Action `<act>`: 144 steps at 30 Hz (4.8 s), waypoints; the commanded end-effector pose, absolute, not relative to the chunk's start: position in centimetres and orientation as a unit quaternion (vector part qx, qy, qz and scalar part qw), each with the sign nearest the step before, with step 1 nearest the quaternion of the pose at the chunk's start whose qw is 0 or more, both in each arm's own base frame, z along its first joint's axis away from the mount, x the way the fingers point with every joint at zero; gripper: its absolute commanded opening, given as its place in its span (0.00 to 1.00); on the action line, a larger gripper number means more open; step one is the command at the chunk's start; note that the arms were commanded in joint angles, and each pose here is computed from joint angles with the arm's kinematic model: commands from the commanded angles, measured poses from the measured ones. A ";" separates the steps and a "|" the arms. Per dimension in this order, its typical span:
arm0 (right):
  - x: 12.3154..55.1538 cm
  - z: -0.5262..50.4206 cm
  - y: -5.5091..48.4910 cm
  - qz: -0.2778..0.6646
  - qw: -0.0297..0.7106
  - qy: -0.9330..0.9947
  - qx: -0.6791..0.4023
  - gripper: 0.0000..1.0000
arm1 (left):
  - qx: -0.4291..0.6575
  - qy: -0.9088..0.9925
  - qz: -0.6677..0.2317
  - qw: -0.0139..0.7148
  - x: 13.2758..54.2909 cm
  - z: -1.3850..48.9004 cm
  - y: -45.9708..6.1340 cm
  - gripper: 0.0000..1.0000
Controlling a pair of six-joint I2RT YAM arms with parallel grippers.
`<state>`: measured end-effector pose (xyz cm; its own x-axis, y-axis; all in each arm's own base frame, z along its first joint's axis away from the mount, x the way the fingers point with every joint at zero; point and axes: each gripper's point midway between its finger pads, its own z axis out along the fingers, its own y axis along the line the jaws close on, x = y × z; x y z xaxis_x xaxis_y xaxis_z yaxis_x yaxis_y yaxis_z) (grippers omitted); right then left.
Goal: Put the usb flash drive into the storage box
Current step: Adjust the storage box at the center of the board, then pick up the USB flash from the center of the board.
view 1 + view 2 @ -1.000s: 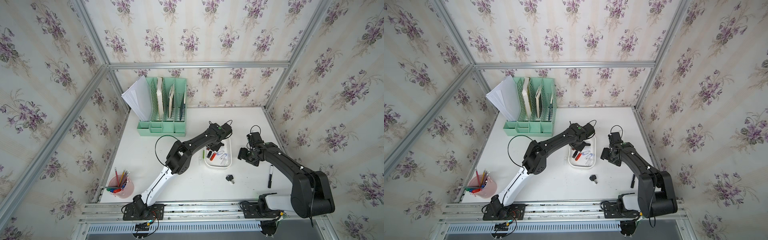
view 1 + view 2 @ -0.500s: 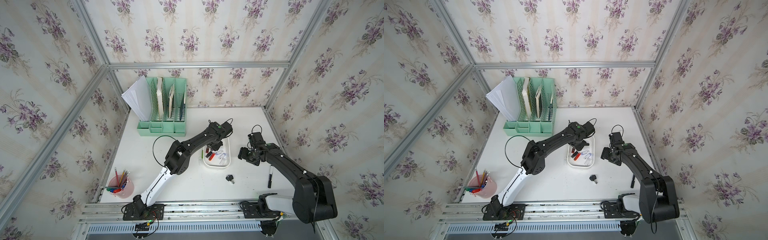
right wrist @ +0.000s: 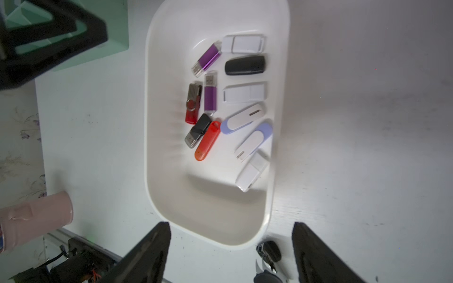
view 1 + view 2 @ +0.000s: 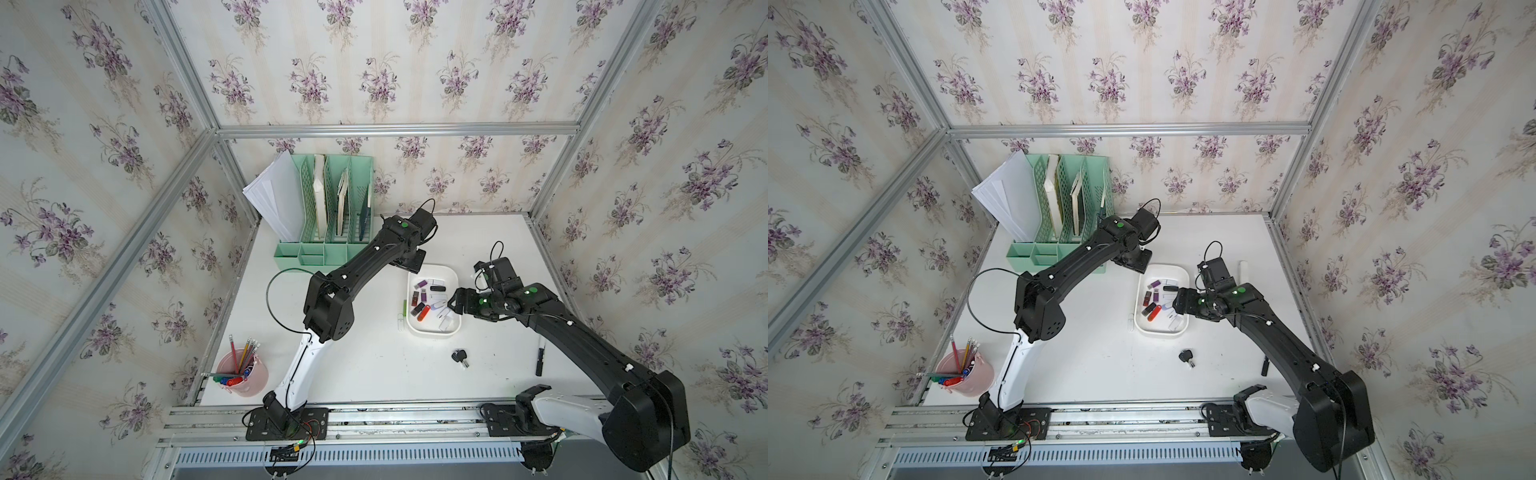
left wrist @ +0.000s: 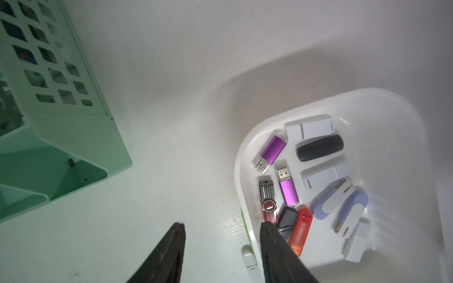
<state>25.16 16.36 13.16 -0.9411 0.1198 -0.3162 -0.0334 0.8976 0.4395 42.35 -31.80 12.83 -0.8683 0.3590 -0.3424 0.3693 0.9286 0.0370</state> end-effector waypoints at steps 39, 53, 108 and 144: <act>21.3 7.8 22.9 0.062 0.138 0.970 -0.191 1.00 | 0.206 0.969 -0.054 0.128 44.7 5.5 -33.1 0.55; 21.6 5.7 21.1 -0.008 0.124 0.971 -0.202 1.00 | 0.205 0.973 -0.045 0.099 43.7 4.5 -32.1 0.55; 30.5 8.5 12.3 -0.066 0.206 0.976 -0.001 1.00 | 0.199 0.976 -0.029 0.077 40.8 4.6 -29.6 0.59; 42.6 8.4 2.3 -0.115 0.220 0.967 0.057 1.00 | 0.203 0.970 -0.111 0.077 36.7 7.1 -34.4 0.63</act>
<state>42.00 2.51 6.70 -0.9119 0.0768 -0.4031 0.1632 0.9692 -0.1844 36.78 -33.27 5.64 -0.9039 0.3948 -0.1648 0.4170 0.8991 -0.1330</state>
